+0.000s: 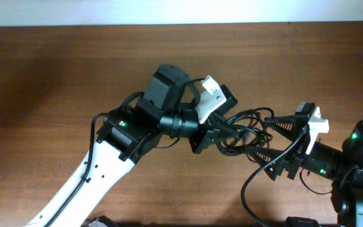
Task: Untangle cables
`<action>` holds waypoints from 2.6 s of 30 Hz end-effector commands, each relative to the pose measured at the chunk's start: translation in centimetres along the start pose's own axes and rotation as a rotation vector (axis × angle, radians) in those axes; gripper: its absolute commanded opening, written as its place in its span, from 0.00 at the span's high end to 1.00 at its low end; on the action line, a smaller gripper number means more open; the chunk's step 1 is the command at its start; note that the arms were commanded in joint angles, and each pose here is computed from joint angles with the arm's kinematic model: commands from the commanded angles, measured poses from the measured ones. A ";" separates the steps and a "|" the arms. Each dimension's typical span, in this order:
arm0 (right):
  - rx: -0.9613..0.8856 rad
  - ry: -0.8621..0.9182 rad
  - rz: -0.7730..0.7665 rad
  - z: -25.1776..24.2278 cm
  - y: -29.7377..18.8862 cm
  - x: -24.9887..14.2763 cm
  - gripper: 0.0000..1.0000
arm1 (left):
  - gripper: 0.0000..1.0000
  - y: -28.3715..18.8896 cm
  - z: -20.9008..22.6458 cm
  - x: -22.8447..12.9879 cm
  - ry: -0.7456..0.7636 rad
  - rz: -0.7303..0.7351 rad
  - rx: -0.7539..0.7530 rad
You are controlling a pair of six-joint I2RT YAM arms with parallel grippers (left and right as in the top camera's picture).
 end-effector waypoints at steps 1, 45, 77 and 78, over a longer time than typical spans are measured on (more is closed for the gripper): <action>-0.022 -0.065 -0.006 -0.2 -0.2 0.3 0.02 | 1.00 -0.5 -2.2 1.3 0.075 -0.048 -0.118; -0.074 0.050 0.019 -0.9 -0.2 -0.6 0.96 | 0.01 -2.5 1.8 2.2 0.064 -0.103 0.013; 0.000 0.129 0.065 0.3 -0.2 -2.0 0.96 | 0.10 2.0 2.5 3.0 -0.014 -0.109 -0.067; 0.013 0.129 0.064 0.5 -0.2 -2.0 0.96 | 0.16 2.0 2.6 2.9 -0.016 -0.108 -0.067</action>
Point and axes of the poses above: each gripper's point midway between its finger pads, its own y axis out along the fingers, its own z axis along the line the jaws close on, x = y × z, the point moved 2 cm from there along -y, back along the fingers, and after that the axes turned 6 degrees about y, right-handed, at the moved point
